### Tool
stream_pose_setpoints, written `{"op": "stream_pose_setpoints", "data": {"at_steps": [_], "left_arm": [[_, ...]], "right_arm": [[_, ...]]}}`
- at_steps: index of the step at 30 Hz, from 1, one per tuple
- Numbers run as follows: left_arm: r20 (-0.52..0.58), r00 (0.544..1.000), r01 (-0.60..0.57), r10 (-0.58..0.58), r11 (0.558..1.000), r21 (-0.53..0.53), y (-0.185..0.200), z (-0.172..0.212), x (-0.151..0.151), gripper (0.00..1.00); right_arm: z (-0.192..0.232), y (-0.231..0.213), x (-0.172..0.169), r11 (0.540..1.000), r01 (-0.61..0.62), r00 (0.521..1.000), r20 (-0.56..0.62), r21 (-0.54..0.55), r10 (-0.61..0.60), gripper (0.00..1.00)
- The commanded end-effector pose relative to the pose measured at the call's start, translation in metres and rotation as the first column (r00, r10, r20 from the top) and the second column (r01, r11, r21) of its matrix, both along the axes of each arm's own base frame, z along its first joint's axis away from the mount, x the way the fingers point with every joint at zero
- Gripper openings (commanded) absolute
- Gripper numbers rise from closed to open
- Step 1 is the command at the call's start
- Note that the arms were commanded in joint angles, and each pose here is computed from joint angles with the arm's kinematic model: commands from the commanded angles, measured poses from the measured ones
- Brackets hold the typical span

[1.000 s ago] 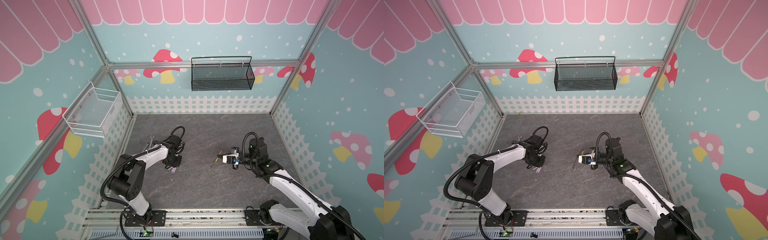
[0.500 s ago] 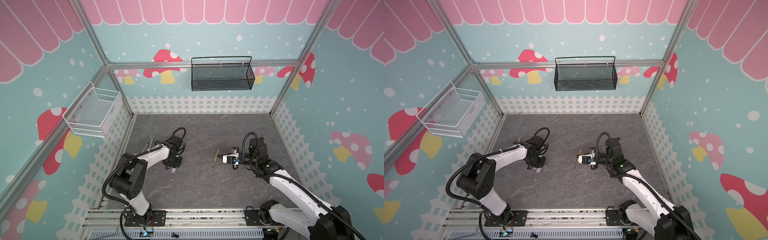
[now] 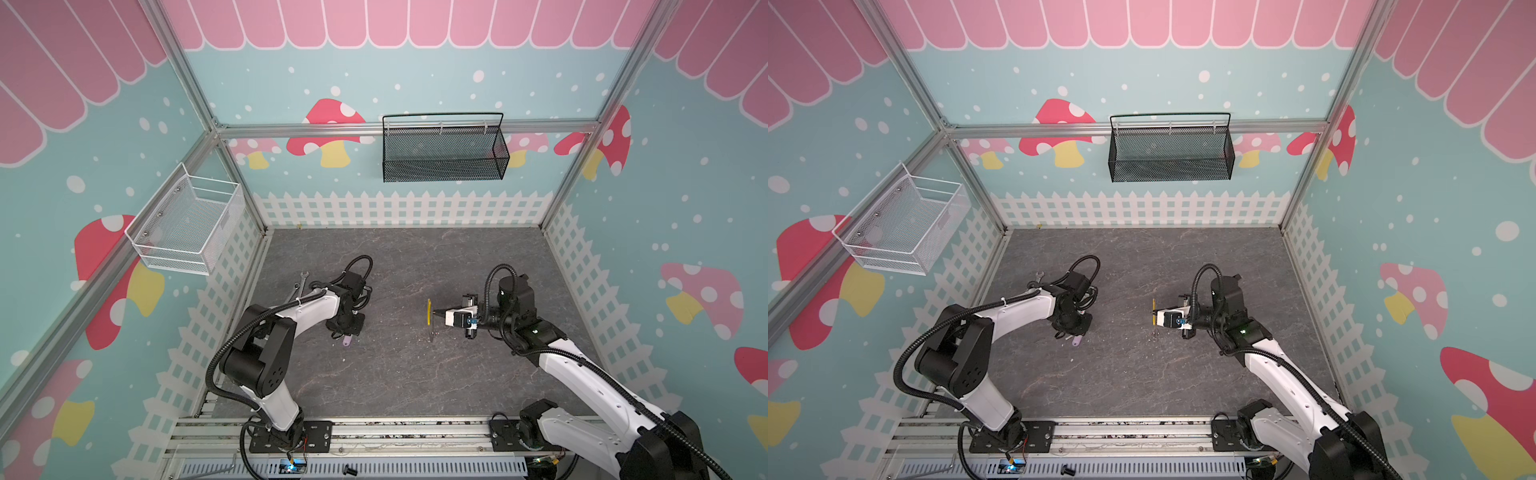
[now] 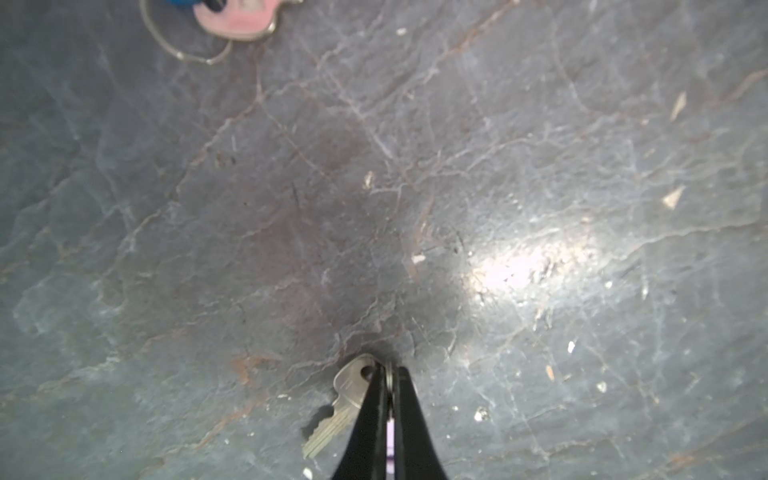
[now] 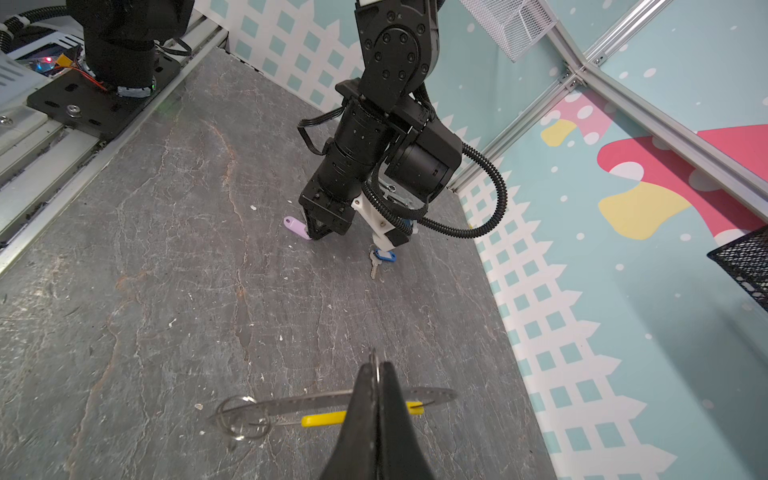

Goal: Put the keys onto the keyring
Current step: 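Lift the lilac-tagged key with the left gripper and carry it toward the right gripper's plate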

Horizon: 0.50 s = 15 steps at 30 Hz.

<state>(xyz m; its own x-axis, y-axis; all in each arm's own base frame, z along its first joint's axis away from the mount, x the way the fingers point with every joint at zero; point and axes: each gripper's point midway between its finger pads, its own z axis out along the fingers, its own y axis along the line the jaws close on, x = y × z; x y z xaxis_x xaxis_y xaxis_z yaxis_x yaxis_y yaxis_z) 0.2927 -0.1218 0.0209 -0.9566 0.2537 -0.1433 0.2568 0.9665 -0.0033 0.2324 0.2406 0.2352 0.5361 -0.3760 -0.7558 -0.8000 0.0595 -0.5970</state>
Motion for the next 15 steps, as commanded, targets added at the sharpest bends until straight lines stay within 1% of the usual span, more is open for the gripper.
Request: {"op": "stream_pose_setpoints", "data": {"at_steps": [1, 5, 8, 11, 13, 15], "left_arm": [[-0.007, 0.998, 0.056, -0.056, 0.998, 0.027, -0.006, 0.000, -0.005, 0.00], [0.058, 0.989, 0.137, -0.137, 0.991, -0.005, -0.022, 0.022, -0.002, 0.00], [0.140, 0.965, 0.229, -0.221, 0.972, -0.046, -0.041, 0.048, 0.000, 0.00], [0.264, 0.897, 0.385, -0.353, 0.920, -0.077, -0.068, 0.083, -0.003, 0.00], [0.364, 0.836, 0.472, -0.410, 0.876, -0.096, -0.085, 0.110, -0.005, 0.00], [0.478, 0.756, 0.561, -0.446, 0.818, -0.124, -0.103, 0.142, -0.011, 0.00]], "right_arm": [[0.007, 0.003, -0.003, 1.000, -0.027, 1.000, 0.002, 0.009, 0.027, 0.00], [0.009, 0.004, -0.002, 1.000, -0.025, 0.999, -0.023, 0.016, 0.026, 0.00], [0.011, 0.005, -0.001, 0.999, -0.019, 0.999, -0.048, 0.028, 0.021, 0.00], [0.015, 0.007, 0.001, 0.999, -0.016, 0.997, -0.078, 0.043, 0.019, 0.00], [0.019, 0.008, 0.002, 0.998, -0.013, 0.995, -0.099, 0.056, 0.018, 0.00], [0.021, 0.009, 0.002, 0.998, -0.014, 0.994, -0.103, 0.063, 0.020, 0.00]]}}
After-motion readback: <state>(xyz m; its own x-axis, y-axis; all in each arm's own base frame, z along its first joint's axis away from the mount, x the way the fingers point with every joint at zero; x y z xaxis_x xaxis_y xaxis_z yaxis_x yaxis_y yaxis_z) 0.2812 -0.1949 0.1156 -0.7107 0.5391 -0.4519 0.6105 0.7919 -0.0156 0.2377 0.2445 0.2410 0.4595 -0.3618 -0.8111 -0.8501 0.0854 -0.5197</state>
